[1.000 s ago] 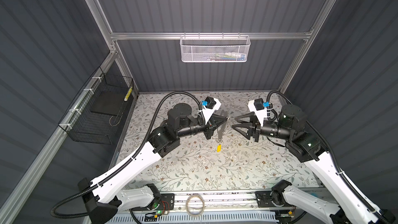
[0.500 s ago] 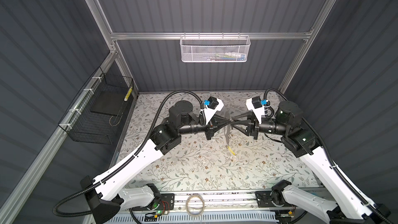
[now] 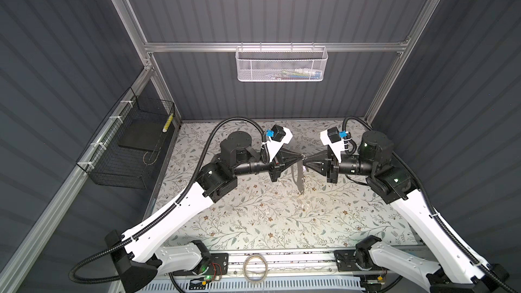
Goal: Attach keys to a key ring
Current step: Insert the key into the keyring.
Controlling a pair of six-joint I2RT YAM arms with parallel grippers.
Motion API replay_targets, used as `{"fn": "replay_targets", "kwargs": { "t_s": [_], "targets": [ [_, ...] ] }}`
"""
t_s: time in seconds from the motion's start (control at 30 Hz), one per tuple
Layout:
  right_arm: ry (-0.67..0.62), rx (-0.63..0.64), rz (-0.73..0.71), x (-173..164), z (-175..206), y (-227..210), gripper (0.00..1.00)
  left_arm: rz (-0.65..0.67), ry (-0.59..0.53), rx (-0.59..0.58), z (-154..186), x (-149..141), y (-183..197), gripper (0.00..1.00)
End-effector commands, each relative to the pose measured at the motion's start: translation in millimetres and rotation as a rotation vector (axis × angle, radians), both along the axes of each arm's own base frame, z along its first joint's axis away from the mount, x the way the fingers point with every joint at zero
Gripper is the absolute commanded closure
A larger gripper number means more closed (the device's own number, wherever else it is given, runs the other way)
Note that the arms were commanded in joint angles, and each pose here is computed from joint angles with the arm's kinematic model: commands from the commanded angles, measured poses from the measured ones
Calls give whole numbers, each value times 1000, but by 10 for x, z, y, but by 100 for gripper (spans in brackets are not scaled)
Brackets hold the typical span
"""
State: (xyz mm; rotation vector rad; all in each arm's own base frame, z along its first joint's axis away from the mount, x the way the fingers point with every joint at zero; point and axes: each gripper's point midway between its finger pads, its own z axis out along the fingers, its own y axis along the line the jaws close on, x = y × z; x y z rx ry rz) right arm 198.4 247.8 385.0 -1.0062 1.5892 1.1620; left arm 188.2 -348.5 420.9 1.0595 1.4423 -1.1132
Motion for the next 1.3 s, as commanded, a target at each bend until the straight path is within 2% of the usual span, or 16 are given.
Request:
{"fn": "replay_targets", "kwargs": {
  "t_s": [0.0, 0.27, 0.73, 0.77, 0.8, 0.83, 0.93, 1.07, 1.27],
  "targets": [
    [-23, 14, 35, -109, 125, -9, 100, 86, -41, -50, 169, 136, 71, 100],
    [-22, -4, -49, -66, 114, -90, 100, 235, -32, -59, 122, 389, 142, 100],
    [58, -98, -1, -34, -87, 53, 100, 196, -9, -126, 139, 381, 50, 100],
    [50, -102, -20, -22, -89, 35, 94, 198, -7, -124, 129, 385, 52, 100],
    [35, -103, -47, 0, -76, 6, 75, 201, -7, -121, 119, 389, 55, 100],
    [17, -101, -69, 8, -51, -22, 66, 203, -7, -118, 106, 393, 58, 100],
    [-43, -92, -138, 29, 53, -125, 58, 198, -10, -115, 88, 376, 62, 100],
    [-117, -80, -201, 54, 215, -234, 58, 172, -17, -116, 90, 322, 59, 100],
    [-176, -52, -195, 102, 374, -203, 73, 47, -23, -112, 78, 129, -18, 100]
  ]
}}
